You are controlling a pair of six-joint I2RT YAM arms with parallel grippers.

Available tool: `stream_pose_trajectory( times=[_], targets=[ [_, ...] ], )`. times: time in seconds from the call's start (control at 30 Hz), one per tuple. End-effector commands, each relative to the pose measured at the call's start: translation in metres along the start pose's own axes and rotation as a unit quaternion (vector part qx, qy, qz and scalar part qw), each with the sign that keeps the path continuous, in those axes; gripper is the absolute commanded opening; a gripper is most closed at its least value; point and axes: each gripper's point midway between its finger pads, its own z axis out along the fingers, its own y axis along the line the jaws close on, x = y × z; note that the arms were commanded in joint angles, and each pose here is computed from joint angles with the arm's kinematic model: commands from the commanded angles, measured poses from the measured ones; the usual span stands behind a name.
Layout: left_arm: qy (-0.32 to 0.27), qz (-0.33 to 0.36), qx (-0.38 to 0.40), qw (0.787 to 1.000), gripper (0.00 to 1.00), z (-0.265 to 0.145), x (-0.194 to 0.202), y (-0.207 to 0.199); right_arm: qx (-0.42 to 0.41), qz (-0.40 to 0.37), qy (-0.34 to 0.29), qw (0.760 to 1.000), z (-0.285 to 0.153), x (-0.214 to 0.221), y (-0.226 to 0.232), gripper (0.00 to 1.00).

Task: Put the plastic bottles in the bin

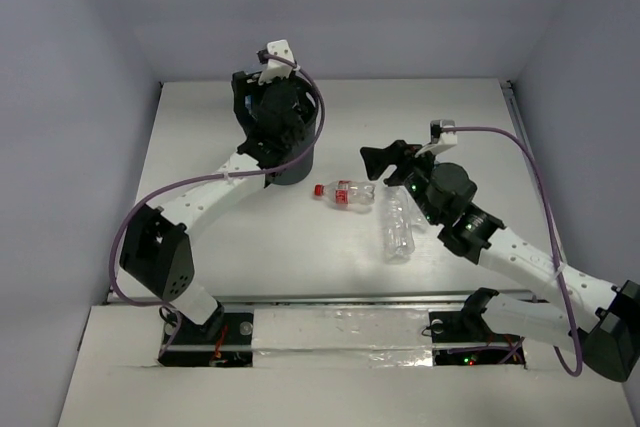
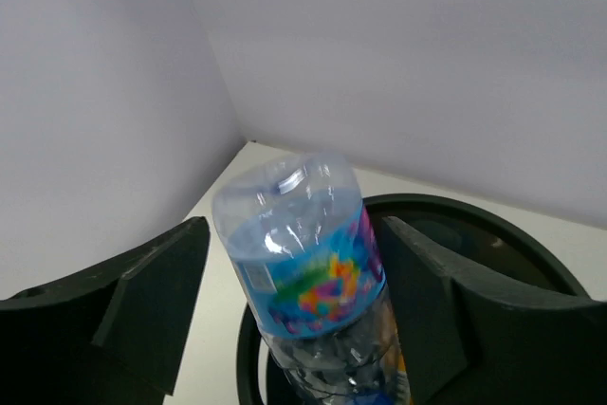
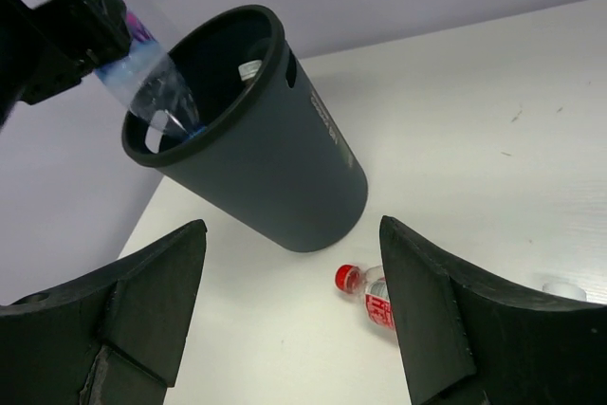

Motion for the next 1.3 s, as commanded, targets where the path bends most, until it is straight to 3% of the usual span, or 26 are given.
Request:
stream_pose_trajectory(
  times=[0.0, 0.07, 0.23, 0.27, 0.3, 0.37, 0.4, 0.43, 0.5, 0.53, 0.57, 0.6, 0.63, 0.7, 0.8, 0.97, 1.07, 1.1, 1.13, 1.2, 1.27],
  targets=[
    [-0.026, -0.052, -0.005, 0.998, 0.75, -0.009, -0.025, 0.002, 0.013, 0.0, -0.012, 1.0, 0.004, -0.006, 0.001, 0.79],
    [-0.021, -0.053, 0.005, 0.998, 0.84, -0.013, -0.025, -0.003, 0.028, -0.007, -0.004, 1.0, 0.007, -0.001, -0.005, 0.79],
    [-0.028, -0.095, 0.055, 0.994, 0.87, -0.035, -0.055, -0.018, 0.027, 0.007, 0.007, 1.0, 0.011, 0.0, -0.012, 0.77],
    [-0.02, -0.089, 0.069, 0.993, 0.87, -0.04, -0.056, -0.021, 0.036, 0.006, 0.009, 0.999, 0.014, 0.0, -0.02, 0.73],
    [-0.023, -0.134, 0.091, 0.987, 0.87, -0.043, -0.072, -0.023, 0.04, 0.007, 0.011, 0.999, 0.016, 0.0, -0.023, 0.62],
    [-0.004, -0.148, 0.142, 0.979, 0.82, -0.059, -0.073, -0.035, 0.044, 0.013, 0.019, 0.999, 0.018, 0.003, -0.029, 0.47],
    [-0.007, -0.174, 0.186, 0.967, 0.79, -0.068, -0.085, -0.039, 0.052, 0.016, 0.018, 0.998, 0.019, 0.002, -0.035, 0.34],
    [0.005, -0.212, 0.22, 0.952, 0.73, -0.085, -0.086, -0.044, 0.055, 0.02, 0.019, 0.998, 0.02, 0.002, -0.041, 0.3],
    [0.017, -0.232, 0.275, 0.933, 0.62, -0.107, -0.081, -0.057, 0.055, 0.028, 0.021, 0.998, 0.02, 0.001, -0.046, 0.25],
    [0.035, -0.226, 0.294, 0.928, 0.55, -0.118, -0.059, -0.065, 0.051, 0.035, 0.02, 0.998, 0.02, -0.001, -0.046, 0.25],
    [0.049, -0.252, 0.318, 0.912, 0.44, -0.134, -0.056, -0.073, 0.047, 0.038, 0.025, 0.998, 0.02, 0.001, -0.048, 0.24],
    [0.058, -0.26, 0.353, 0.897, 0.4, -0.15, -0.052, -0.079, 0.052, 0.04, 0.026, 0.998, 0.02, 0.0, -0.052, 0.24],
    [0.08, -0.251, 0.366, 0.893, 0.3, -0.161, -0.027, -0.086, 0.064, 0.044, 0.023, 0.997, 0.022, -0.003, -0.062, 0.24],
    [0.113, -0.254, 0.411, 0.868, 0.23, -0.195, 0.003, -0.101, 0.094, 0.048, 0.027, 0.994, 0.023, -0.005, -0.081, 0.23],
    [0.149, -0.257, 0.454, 0.84, 0.22, -0.235, 0.03, -0.119, 0.099, 0.065, 0.042, 0.992, 0.023, -0.001, -0.097, 0.24],
    [0.198, -0.254, 0.501, 0.804, 0.23, -0.282, 0.079, -0.142, 0.155, 0.076, 0.064, 0.983, 0.023, 0.007, -0.135, 0.34],
    [0.218, -0.242, 0.515, 0.793, 0.24, -0.295, 0.101, -0.151, 0.201, 0.071, 0.079, 0.974, 0.014, 0.014, -0.162, 0.53],
    [0.22, -0.24, 0.518, 0.791, 0.26, -0.3, 0.104, -0.151, 0.219, 0.069, 0.075, 0.97, 0.01, 0.012, -0.173, 0.71],
    [0.221, -0.234, 0.513, 0.796, 0.3, -0.299, 0.112, -0.148, 0.24, 0.062, 0.085, 0.965, 0.004, 0.017, -0.184, 0.79],
    [0.218, -0.228, 0.5, 0.806, 0.38, -0.293, 0.117, -0.143, 0.266, 0.052, 0.105, 0.957, -0.004, 0.025, -0.198, 0.91],
    [0.218, -0.224, 0.5, 0.808, 0.48, -0.293, 0.122, -0.141, 0.28, 0.037, 0.13, 0.951, -0.004, 0.037, -0.208, 0.95]
  ],
)
